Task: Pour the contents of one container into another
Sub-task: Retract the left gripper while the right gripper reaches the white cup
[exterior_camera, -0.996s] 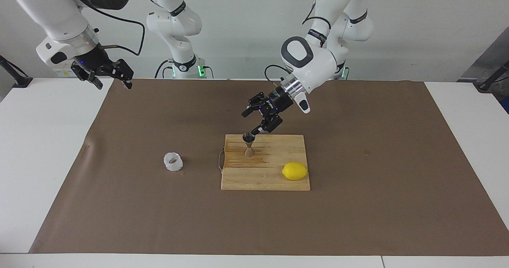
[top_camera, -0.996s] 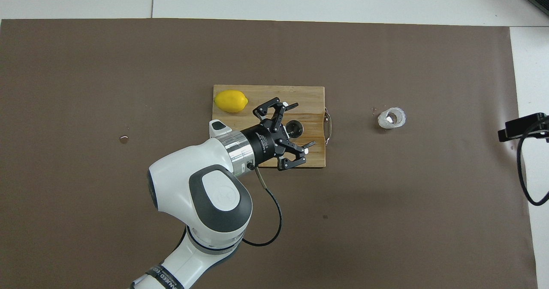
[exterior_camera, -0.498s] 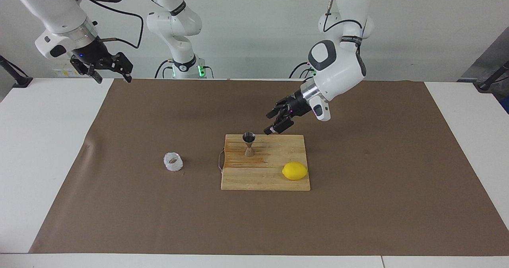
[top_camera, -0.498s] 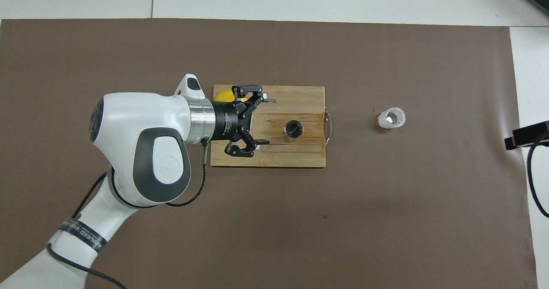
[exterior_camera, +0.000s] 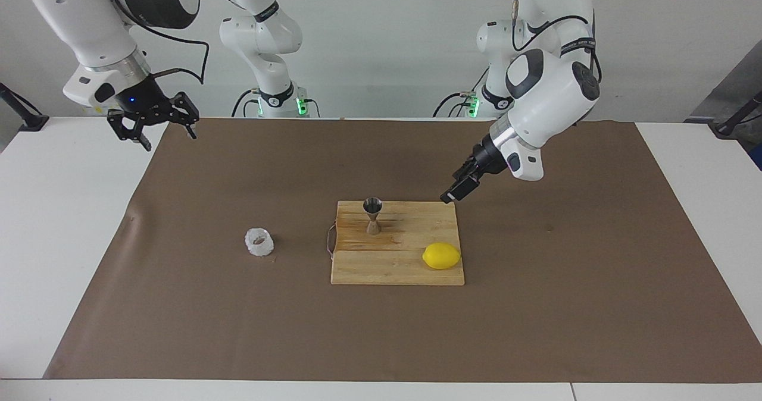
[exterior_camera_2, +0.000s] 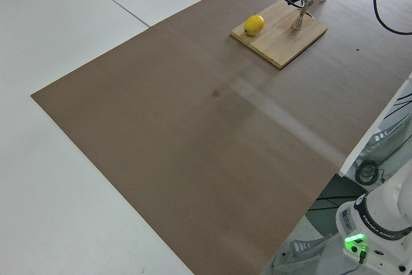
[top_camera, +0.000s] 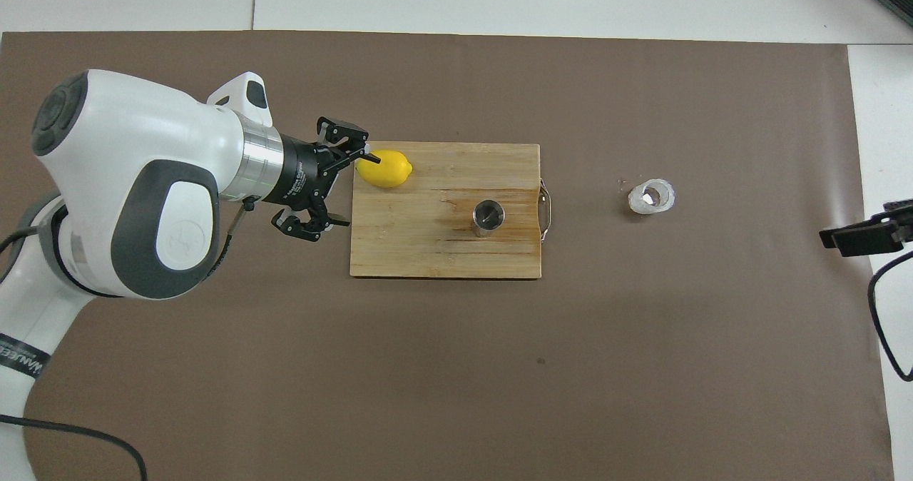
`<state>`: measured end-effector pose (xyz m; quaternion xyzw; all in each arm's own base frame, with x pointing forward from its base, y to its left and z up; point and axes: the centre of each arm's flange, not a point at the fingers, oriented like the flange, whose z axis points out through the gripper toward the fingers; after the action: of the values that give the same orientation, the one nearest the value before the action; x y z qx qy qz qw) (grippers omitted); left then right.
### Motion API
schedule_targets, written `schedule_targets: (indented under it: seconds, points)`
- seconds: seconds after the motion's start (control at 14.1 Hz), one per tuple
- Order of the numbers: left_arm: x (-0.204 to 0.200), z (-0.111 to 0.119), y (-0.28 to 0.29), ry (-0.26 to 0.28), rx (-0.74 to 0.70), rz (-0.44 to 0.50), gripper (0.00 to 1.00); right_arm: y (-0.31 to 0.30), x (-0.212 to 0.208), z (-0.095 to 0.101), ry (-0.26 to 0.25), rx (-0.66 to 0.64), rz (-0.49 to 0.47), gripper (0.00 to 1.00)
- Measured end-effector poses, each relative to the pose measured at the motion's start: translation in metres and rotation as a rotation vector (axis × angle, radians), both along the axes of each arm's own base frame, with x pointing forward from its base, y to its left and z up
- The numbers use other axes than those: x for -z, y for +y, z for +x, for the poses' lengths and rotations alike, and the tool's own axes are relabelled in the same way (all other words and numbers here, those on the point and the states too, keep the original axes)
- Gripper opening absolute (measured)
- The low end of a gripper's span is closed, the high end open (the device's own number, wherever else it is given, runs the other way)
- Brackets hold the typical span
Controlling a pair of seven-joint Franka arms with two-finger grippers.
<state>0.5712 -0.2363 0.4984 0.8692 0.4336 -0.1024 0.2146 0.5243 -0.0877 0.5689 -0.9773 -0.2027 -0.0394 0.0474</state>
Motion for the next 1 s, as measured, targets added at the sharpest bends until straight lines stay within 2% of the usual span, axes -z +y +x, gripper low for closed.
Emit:
schedule_targets:
  seconds: [0.21, 0.43, 0.5, 0.64, 0.78, 0.85, 1.0]
  points:
    - [-0.009, 0.007, 0.020, -0.045, 0.055, 0.118, 1.00, -0.025, 0.037, 0.015, -0.071, -0.159, 0.103, 1.00]
    - [-0.018, 0.008, 0.034, -0.117, 0.235, 0.239, 1.00, -0.044, 0.093, 0.040, -0.150, -0.286, 0.217, 1.00]
    - [-0.023, 0.009, 0.040, -0.146, 0.298, 0.264, 1.00, -0.048, 0.115, 0.050, -0.194, -0.338, 0.248, 1.00]
    - [-0.029, 0.009, 0.060, -0.182, 0.426, 0.294, 1.00, -0.044, 0.149, 0.064, -0.235, -0.398, 0.301, 1.00]
    - [-0.038, 0.008, 0.088, -0.211, 0.560, 0.325, 1.00, -0.032, 0.173, 0.069, -0.262, -0.451, 0.362, 1.00]
    - [-0.043, 0.007, 0.104, -0.223, 0.620, 0.334, 1.00, -0.024, 0.184, 0.070, -0.292, -0.496, 0.381, 1.00]
    - [-0.056, 0.002, 0.130, -0.240, 0.729, 0.357, 1.00, -0.012, 0.207, 0.069, -0.348, -0.606, 0.372, 1.00]
